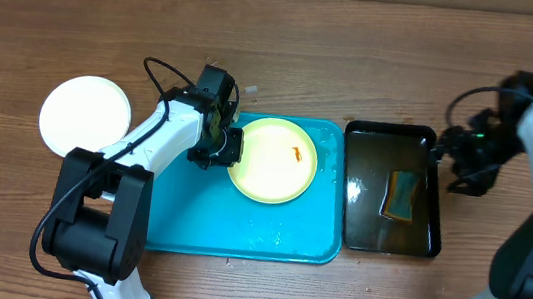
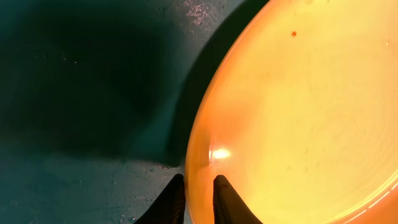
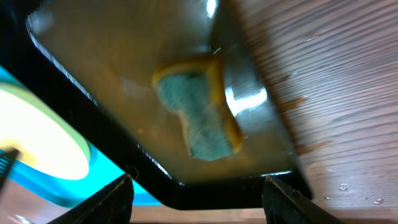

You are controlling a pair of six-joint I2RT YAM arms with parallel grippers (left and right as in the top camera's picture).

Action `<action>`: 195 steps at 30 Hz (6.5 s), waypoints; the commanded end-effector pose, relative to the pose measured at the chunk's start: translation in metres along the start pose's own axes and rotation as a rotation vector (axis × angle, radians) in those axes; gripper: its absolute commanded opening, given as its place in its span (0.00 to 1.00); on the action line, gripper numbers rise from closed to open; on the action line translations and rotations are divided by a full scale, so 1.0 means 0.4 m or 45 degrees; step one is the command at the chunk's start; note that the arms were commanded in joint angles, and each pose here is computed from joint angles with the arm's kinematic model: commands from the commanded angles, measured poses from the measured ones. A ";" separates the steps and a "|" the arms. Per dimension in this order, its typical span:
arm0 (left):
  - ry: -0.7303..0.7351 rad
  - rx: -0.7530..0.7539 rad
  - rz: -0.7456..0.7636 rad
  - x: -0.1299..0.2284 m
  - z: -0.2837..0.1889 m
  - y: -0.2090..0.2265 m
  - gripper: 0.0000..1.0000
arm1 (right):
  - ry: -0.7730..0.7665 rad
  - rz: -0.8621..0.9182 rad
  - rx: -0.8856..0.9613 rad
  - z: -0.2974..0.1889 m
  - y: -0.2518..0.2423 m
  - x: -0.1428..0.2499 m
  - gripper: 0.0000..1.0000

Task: Clean dirty plates on tray and stack at the side
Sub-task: 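Lower the right gripper into the basin and grasp the sponge, then lift the sponge with the right gripper out of the water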

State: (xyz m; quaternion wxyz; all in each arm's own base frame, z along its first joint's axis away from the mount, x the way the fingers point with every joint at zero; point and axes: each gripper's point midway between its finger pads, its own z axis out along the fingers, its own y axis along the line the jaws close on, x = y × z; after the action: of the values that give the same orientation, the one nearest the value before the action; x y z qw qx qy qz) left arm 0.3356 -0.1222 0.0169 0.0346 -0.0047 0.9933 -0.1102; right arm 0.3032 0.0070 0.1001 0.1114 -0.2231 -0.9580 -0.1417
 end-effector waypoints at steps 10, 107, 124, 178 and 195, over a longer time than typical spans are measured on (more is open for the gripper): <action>0.023 0.011 0.037 0.009 0.017 -0.007 0.21 | -0.100 -0.099 0.425 0.096 0.015 0.041 0.65; 0.014 0.004 0.048 0.005 0.017 -0.005 0.29 | -0.168 -0.193 0.340 0.241 0.020 0.016 0.49; 0.014 0.004 0.049 0.005 0.017 -0.005 0.29 | -0.147 -0.297 0.350 0.239 0.019 0.019 0.04; 0.044 -0.040 0.046 0.021 0.027 0.009 0.05 | -0.263 -0.223 0.427 0.063 0.080 -0.013 0.04; 0.056 -0.064 0.038 0.026 0.030 0.018 0.04 | -0.316 -0.277 0.483 0.014 0.082 -0.031 0.04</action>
State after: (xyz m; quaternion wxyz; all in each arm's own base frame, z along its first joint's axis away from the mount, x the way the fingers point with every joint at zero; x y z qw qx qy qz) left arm 0.3333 -0.1217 0.0161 0.0328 0.0091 0.9941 -0.1026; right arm 0.3144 0.0319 0.0806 0.0495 -0.1142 -0.9906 0.0559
